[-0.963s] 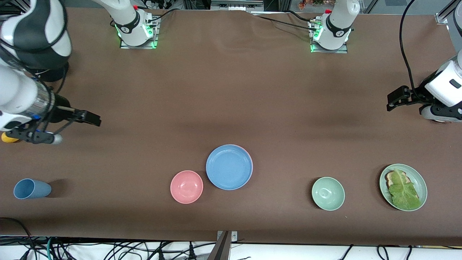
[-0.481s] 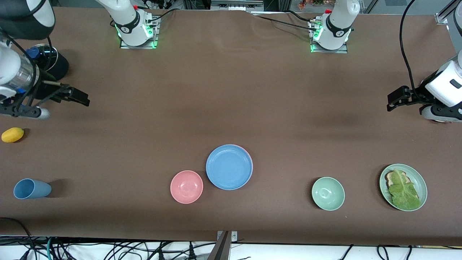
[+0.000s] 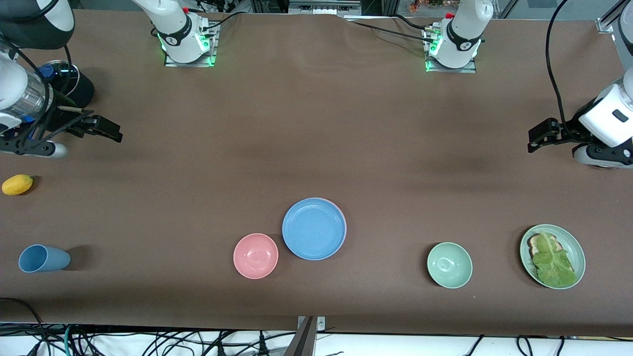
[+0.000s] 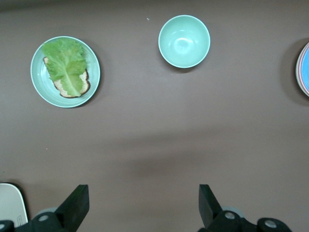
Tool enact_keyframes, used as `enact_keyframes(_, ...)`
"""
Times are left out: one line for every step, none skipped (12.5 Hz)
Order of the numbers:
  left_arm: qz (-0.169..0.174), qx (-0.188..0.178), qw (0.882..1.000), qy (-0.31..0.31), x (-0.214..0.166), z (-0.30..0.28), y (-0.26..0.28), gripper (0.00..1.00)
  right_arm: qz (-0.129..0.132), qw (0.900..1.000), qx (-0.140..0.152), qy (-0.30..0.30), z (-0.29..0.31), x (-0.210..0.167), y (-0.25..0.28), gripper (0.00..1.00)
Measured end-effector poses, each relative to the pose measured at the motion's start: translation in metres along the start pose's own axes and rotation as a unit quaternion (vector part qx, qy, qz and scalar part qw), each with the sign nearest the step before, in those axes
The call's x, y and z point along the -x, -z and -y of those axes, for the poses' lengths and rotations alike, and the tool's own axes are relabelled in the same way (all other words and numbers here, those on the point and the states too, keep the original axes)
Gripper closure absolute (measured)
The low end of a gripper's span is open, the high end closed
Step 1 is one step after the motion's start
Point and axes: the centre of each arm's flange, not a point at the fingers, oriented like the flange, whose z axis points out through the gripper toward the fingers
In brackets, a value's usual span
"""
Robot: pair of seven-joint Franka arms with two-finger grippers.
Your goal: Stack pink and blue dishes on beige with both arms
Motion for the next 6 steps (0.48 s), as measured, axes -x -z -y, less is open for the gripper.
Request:
enact_keyframes(0.002, 0.000, 1.000, -0.003, -0.001, -0.004, -0.002, 0.00, -0.002, 1.000, 0.000, 0.000, 0.000, 0.000, 0.002, 0.00)
enact_keyframes(0.003, 0.000, 1.000, -0.004, -0.002, -0.005, -0.003, 0.00, -0.005, 1.000, -0.001, -0.001, -0.001, -0.001, 0.005, 0.00)
enact_keyframes(0.003, 0.000, 1.000, -0.004, -0.002, -0.005, -0.003, 0.00, -0.006, 1.000, -0.001, -0.002, -0.003, -0.001, 0.006, 0.00)
enact_keyframes(0.003, 0.000, 1.000, -0.004, -0.002, -0.005, -0.003, 0.00, -0.008, 1.000, -0.001, -0.004, -0.005, -0.002, 0.007, 0.00)
enact_keyframes(0.003, 0.000, 1.000, -0.004, -0.002, -0.005, -0.003, 0.00, -0.011, 1.000, -0.001, -0.005, -0.007, -0.003, 0.010, 0.00)
enact_keyframes(0.003, 0.000, 1.000, -0.004, -0.002, -0.005, -0.004, 0.00, -0.014, 1.000, -0.002, -0.005, -0.007, -0.004, 0.013, 0.00)
